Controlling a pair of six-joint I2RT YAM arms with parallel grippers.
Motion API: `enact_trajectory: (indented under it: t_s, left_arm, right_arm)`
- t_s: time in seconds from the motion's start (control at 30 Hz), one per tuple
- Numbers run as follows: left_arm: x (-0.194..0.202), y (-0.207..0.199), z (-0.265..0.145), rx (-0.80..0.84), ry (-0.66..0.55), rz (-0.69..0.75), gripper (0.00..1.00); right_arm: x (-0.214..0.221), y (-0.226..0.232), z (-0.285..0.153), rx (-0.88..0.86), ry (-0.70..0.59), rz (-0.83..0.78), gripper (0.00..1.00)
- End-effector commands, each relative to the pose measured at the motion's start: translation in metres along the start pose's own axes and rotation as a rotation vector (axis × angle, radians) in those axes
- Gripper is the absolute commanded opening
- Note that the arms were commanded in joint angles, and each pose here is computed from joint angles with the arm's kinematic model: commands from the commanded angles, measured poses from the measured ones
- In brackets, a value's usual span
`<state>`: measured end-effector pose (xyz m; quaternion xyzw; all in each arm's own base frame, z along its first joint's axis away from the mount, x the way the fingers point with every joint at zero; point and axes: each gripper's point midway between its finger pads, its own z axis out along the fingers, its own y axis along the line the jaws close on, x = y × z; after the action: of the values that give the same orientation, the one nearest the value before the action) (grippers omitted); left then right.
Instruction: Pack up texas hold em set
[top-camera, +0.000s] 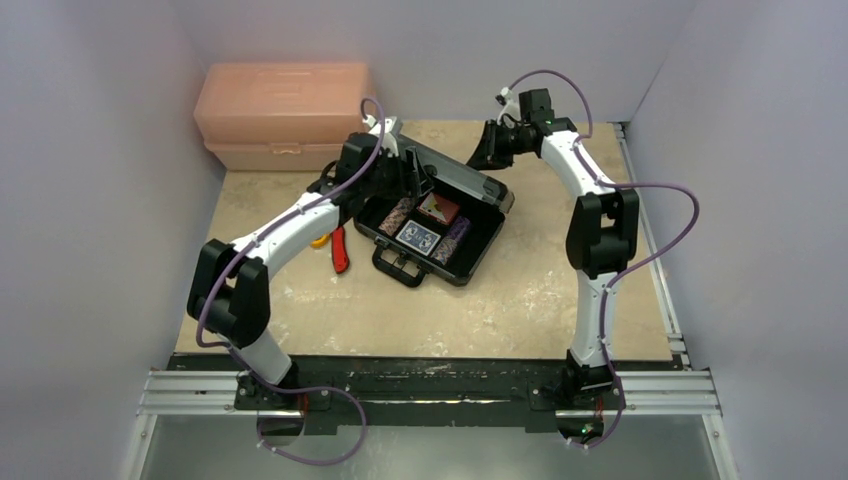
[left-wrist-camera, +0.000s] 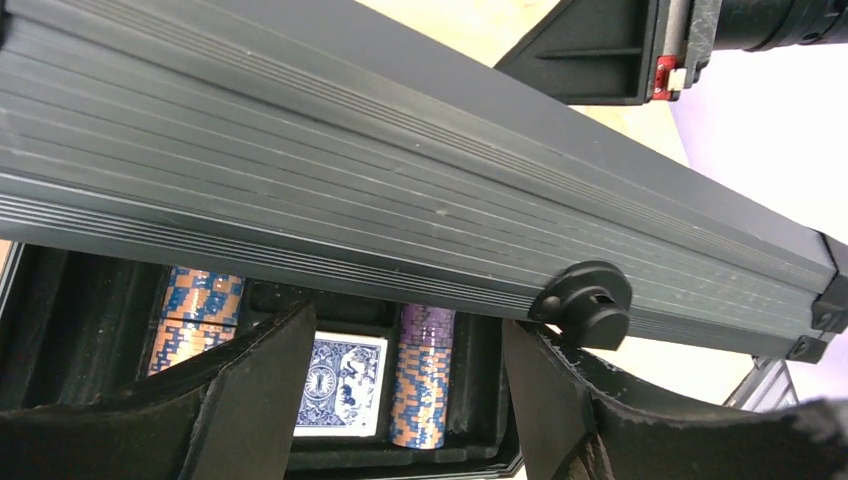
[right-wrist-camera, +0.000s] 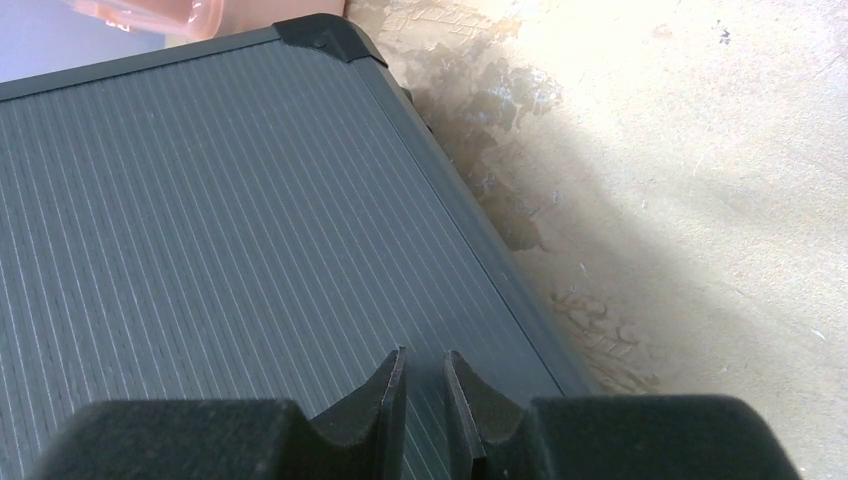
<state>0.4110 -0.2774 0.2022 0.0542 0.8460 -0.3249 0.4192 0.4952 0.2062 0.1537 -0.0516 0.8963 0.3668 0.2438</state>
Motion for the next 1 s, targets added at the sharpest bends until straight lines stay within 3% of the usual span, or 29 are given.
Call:
enact_trajectory:
  t_s: [0.0, 0.97]
  left_arm:
    - [-0.022, -0.004, -0.003, 0.025, -0.113, 0.018, 0.68]
    - [0.067, 0.064, -0.035, -0.168, -0.058, 0.0, 0.66]
  right_arm:
    - [-0.005, 0.029, -0.021, -0.016, -0.028, -0.072, 0.23]
    - [0.091, 0.093, 0.021, -0.086, 0.132, -0.198, 0.23]
